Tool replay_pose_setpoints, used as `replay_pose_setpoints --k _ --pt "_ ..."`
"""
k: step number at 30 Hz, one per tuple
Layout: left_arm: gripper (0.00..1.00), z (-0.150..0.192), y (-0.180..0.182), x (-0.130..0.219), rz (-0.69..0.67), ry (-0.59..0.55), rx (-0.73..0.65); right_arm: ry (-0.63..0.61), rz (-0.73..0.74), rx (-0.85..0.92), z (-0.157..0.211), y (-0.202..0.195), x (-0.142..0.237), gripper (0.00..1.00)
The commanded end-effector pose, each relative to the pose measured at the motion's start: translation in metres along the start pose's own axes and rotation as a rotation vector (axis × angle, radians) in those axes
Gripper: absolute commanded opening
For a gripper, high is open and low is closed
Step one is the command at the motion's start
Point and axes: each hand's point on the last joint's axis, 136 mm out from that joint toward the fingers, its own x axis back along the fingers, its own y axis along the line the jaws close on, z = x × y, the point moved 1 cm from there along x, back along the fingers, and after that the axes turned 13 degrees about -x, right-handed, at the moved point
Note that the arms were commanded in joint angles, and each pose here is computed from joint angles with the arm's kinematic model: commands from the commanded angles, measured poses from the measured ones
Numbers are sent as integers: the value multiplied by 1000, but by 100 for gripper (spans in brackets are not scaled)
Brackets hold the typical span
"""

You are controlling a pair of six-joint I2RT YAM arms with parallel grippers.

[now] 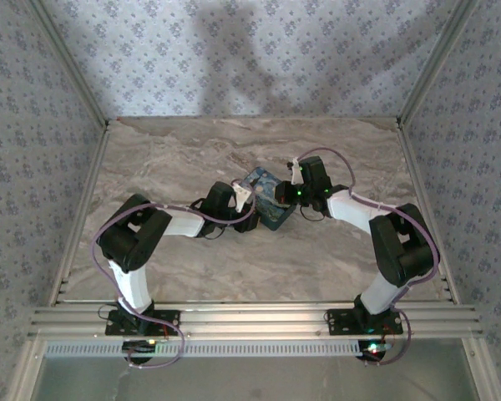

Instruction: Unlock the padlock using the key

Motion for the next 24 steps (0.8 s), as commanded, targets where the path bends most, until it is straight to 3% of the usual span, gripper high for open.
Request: replay_pose_setpoints --k 1,6,14,24 --pt "34 -14 -5 -7 7 -31 -11 97 65 -8 28 -15 -8 0" --pt "26 -16 -8 -5 11 -34 -8 59 49 20 19 -7 -1 0" --pt "24 -21 -26 8 37 -22 39 -139 5 142 -6 19 48 0" --pt "17 -30 -50 25 112 31 305 -245 57 275 51 6 92 0"
